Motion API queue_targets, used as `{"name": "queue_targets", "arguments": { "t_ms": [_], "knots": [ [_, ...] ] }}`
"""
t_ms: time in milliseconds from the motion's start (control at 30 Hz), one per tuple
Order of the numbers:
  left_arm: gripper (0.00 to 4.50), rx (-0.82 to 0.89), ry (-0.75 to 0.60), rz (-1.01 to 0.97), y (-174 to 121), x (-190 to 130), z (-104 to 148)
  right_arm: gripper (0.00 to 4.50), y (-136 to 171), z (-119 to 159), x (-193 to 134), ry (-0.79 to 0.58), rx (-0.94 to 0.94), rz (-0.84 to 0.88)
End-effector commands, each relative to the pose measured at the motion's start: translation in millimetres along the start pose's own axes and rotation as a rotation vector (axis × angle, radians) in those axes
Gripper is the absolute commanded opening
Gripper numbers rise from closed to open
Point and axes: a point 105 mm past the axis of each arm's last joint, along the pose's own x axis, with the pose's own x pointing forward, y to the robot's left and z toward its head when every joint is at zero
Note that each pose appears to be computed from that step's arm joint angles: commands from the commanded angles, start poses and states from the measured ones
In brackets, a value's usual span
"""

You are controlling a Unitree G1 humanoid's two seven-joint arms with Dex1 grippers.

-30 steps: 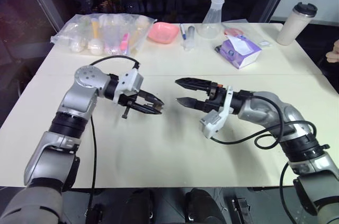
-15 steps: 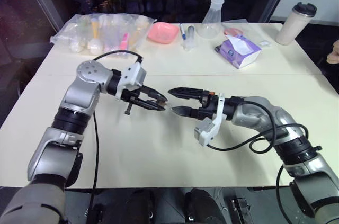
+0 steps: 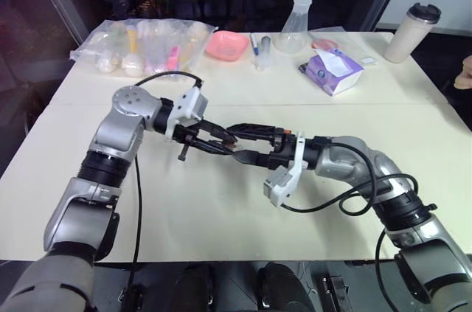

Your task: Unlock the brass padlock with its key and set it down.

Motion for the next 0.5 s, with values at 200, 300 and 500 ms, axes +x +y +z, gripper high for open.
{"name": "queue_targets", "arguments": {
  "t_ms": [200, 300, 500],
  "knots": [
    [0.71, 0.046, -0.036, -0.001, -2.8, -2.0, 16.0, 0.02, -14.3, 1.7, 4.0, -0.025, -0.038, -0.034],
    [0.71, 0.04, -0.042, -0.004, -4.0, -1.9, 17.4, 0.02, -14.1, 0.9, 4.4, -0.024, -0.036, -0.034],
    [0.71, 0.013, -0.026, -0.012, -7.3, -2.5, 15.3, 0.02, -13.4, -1.2, 4.1, -0.019, -0.033, -0.03]
  ]
}}
